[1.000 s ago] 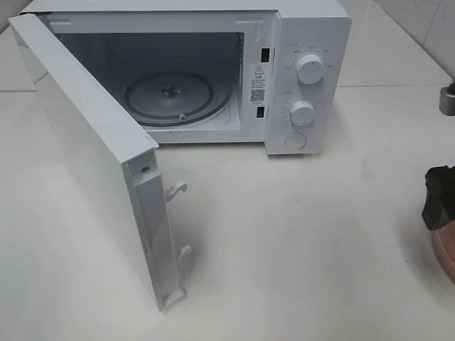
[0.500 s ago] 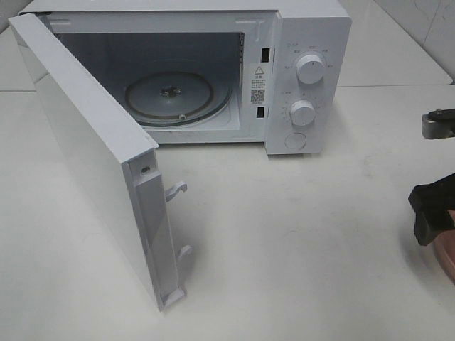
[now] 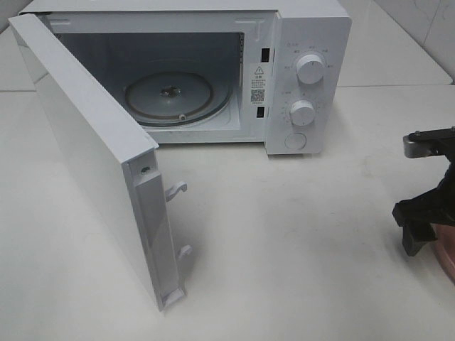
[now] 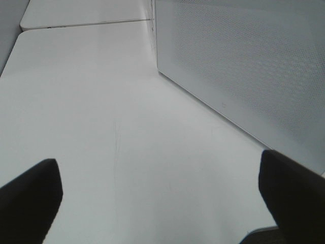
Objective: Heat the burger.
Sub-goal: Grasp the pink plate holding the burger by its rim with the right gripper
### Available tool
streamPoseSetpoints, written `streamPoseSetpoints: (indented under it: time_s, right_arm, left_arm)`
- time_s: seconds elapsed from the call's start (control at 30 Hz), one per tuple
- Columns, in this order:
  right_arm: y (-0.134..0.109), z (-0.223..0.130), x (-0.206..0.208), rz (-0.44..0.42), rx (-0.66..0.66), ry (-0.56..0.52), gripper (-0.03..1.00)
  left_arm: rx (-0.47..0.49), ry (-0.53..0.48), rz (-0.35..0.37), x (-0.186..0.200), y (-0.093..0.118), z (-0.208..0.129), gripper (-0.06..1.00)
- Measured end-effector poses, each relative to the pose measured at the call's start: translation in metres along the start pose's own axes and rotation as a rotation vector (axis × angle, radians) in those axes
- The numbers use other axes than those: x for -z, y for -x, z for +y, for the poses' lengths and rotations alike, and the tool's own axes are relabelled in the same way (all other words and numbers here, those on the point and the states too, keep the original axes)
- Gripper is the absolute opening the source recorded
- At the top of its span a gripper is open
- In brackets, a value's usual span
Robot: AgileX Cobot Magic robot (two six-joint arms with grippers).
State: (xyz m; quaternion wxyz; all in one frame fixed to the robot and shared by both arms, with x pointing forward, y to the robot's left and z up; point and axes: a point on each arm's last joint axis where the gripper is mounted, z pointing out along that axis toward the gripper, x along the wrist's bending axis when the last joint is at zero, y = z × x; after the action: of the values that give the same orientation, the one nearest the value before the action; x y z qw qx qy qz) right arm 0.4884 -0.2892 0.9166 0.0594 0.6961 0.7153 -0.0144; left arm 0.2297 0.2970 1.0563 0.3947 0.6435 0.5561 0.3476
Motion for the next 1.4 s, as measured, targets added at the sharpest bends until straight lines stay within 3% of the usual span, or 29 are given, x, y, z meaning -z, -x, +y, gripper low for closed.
streamPoseSetpoints:
  time_s: [0.37,1.1,1.27,1.4]
  right_arm:
    - [-0.001,0.005,-0.022,-0.015,0.035,-0.028,0.87]
    - [-0.002,-0.003,-0.029,-0.007,0.042,-0.019,0.82]
    - [-0.003,-0.005,-0.03,-0.004,0.037,-0.024,0.75]
    - [-0.002,-0.01,-0.031,-0.009,0.036,-0.026,0.6]
  left_arm:
    - [0.0,0.0,0.0,0.0,0.0,0.0,0.97]
    - [0.0,0.0,0.0,0.0,0.0,0.0,0.97]
    - [0.0,0.0,0.0,0.0,0.0,0.0,0.97]
    - [0.0,0.0,0.0,0.0,0.0,0.0,0.97]
